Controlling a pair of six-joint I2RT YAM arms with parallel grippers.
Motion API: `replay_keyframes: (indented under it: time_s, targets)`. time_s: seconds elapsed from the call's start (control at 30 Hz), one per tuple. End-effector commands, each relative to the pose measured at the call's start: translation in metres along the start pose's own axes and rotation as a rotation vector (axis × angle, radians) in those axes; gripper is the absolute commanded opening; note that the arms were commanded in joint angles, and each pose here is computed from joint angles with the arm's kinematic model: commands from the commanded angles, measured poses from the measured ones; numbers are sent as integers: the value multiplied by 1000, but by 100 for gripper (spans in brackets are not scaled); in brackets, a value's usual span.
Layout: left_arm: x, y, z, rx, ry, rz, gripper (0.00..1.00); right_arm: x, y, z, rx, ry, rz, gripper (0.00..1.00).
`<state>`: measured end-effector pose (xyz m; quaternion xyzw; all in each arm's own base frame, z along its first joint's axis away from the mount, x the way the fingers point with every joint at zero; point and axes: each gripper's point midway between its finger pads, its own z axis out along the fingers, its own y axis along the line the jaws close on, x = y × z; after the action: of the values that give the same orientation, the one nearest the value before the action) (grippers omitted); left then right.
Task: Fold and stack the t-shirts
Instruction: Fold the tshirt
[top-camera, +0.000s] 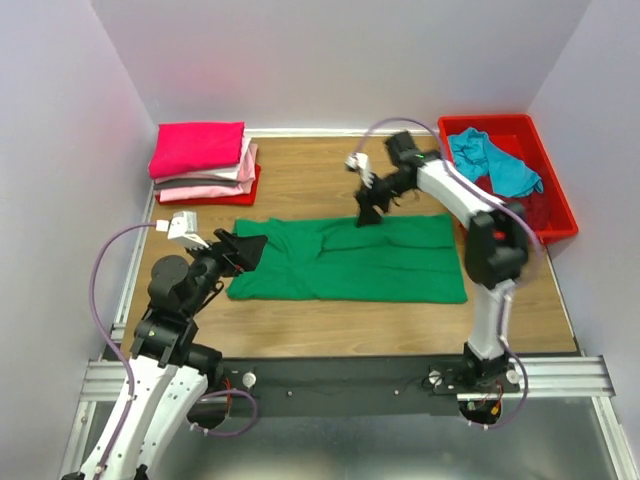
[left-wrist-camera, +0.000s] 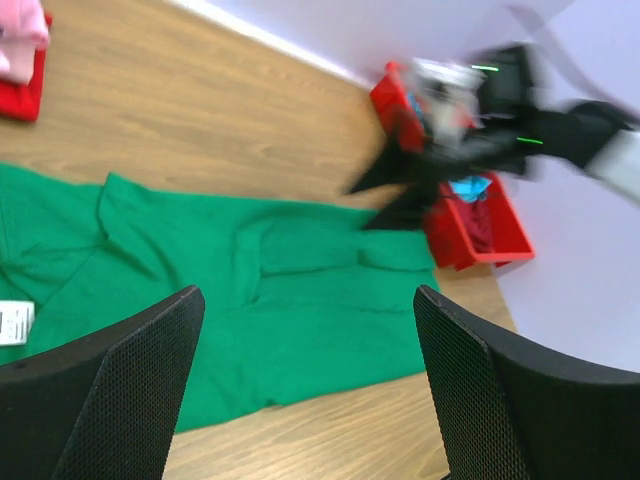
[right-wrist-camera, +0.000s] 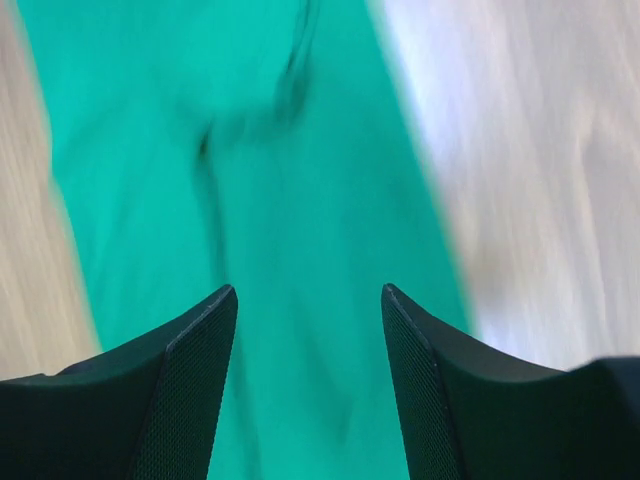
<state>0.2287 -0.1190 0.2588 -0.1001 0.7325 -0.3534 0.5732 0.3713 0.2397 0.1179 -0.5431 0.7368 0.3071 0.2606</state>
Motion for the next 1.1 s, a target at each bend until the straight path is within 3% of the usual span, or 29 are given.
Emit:
replay_keyframes:
  time_s: [0.0,0.07,0.1,0.3,0.57,0.87,0.9,0.93,1.07]
  targets:
    - [-15,-16,-21,50,-48,9,92,-59,8,72,-178,-81,294,68]
    - [-14,-15,-25,45,-54,7,93,-55,-7,110,-179,-56,358,68]
    - [-14,-14,-26,43,-60,9,93,-82,-13,114,-157,-89,337,69]
    - [-16,-14,-25,41,-63,30,93,-67,-33,180,-62,-28,340,71]
    - [-13,-14,-16,51,-37,54,93,-38,-20,210,-84,41,368,66]
    - [-14,-14,-18,47,-40,67,93,-32,-16,200,-79,61,385,15]
    - [-15,-14,-19,47,-43,69,93,-31,-21,192,-68,57,397,5]
    - [-16,-15,-19,49,-46,70,92,-30,-25,189,-58,55,402,0]
    - [-16,-15,-18,47,-45,75,93,-24,-51,166,20,45,433,0]
